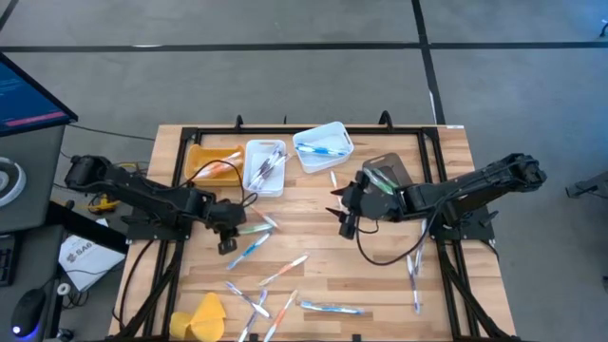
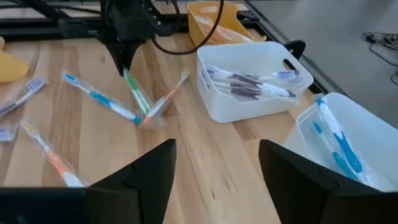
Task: Pick & Place Toothbrushes
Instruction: Put the green toothbrush into the black bin
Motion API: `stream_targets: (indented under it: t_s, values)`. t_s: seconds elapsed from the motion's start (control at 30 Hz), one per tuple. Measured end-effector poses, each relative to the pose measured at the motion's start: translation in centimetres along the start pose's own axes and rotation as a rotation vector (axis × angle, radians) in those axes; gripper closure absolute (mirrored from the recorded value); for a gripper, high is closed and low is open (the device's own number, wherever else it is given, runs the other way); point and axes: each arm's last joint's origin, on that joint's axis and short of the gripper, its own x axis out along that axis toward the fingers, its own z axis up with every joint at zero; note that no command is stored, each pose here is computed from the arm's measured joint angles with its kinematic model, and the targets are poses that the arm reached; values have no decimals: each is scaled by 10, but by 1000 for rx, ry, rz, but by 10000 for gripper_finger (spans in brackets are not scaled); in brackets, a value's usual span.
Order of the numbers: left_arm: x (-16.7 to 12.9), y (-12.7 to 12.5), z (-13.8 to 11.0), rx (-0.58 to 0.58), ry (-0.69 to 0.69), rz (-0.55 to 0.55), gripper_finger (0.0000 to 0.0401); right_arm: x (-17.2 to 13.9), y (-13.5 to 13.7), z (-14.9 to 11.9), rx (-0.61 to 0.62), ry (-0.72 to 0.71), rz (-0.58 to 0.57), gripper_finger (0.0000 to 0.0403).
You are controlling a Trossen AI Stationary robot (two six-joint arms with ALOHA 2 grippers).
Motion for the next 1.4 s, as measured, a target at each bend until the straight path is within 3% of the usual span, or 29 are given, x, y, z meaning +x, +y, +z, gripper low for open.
stream_targets:
  t_s: [0.4, 0.87, 1.13, 1.4]
  values:
    - [-26, -21, 33, 130, -171, -16, 393, 0, 1, 3, -5, -19, 37, 178]
    - [-63, -50, 84, 457, -748, -114, 393, 0, 2, 3, -34, -24, 59, 178]
    - [-69, -55, 89, 503, -942, -139, 393, 4, 19, 15, -178, -191, 236, 178]
    - [-64, -56, 91, 498, -977, -146, 393, 26, 44, 26, -324, -436, 221, 178]
